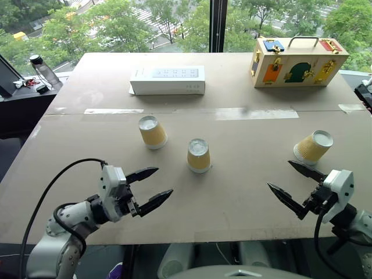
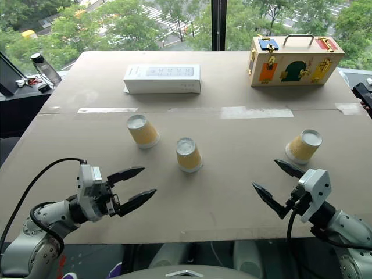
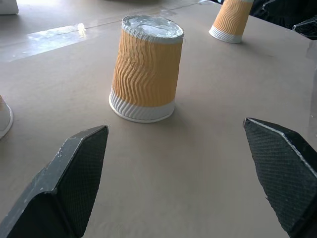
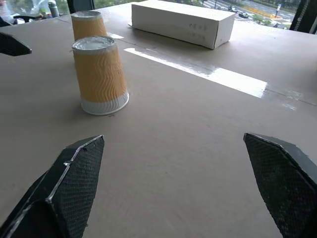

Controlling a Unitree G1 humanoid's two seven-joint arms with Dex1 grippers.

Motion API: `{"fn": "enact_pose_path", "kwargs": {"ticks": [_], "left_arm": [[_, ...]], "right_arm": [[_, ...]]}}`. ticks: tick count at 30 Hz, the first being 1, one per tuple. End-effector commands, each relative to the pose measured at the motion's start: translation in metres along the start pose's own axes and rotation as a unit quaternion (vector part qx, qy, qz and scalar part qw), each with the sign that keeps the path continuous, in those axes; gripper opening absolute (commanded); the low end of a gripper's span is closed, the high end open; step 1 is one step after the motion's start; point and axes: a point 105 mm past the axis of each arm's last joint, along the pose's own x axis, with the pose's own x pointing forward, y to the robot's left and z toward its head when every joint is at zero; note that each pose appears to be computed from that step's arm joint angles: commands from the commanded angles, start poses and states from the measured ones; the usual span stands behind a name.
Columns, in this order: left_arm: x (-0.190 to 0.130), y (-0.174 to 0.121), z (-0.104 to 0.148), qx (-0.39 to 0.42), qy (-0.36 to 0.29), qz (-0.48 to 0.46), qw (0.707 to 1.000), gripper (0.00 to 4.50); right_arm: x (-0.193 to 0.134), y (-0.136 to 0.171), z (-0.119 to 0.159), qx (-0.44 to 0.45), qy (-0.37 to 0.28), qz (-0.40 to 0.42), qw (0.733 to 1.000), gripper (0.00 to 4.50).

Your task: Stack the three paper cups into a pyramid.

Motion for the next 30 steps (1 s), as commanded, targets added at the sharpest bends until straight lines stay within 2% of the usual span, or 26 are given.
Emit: {"fn": "enact_pose_path", "kwargs": {"ticks": [1, 5, 9, 17, 21, 23, 27, 30], "left_arm": [[0.012, -0.001, 0.011, 0.023, 0.009, -0.027, 0.999, 4.5], [0.044, 0.009, 0.013, 0.047, 0.026, -0.022, 0.998, 4.5], [0.063, 0.013, 0.021, 0.061, 0.015, -0.026, 0.998, 4.5], [0.095, 0.024, 0.027, 0.059, -0.006, -0.036, 0.998, 4.5], [0.107, 0.019, 0.029, 0.061, -0.01, -0.061, 0.996, 3.33], [0.108, 0.02, 0.028, 0.063, -0.007, -0.062, 0.996, 2.35], [0.114, 0.023, 0.028, 0.084, -0.007, -0.062, 0.995, 2.25], [0.123, 0.026, 0.038, 0.089, -0.025, -0.059, 0.994, 2.25]], "right_arm": [[0.012, 0.02, 0.026, -0.022, -0.032, 0.065, 0.997, 4.45], [0.01, 0.026, 0.031, -0.022, -0.024, 0.094, 0.995, 4.45], [0.003, 0.036, 0.029, -0.008, -0.017, 0.095, 0.995, 4.45], [-0.014, 0.036, 0.02, -0.015, -0.001, 0.053, 0.999, 4.45], [-0.018, 0.035, 0.024, -0.014, -0.004, 0.037, 0.999, 4.5], [-0.018, 0.035, 0.023, -0.016, -0.002, 0.033, 0.999, 4.5], [-0.019, 0.036, 0.02, -0.016, 0.0, 0.018, 1.0, 4.5], [-0.019, 0.037, 0.02, -0.019, -0.003, 0.007, 1.0, 4.5]]}}
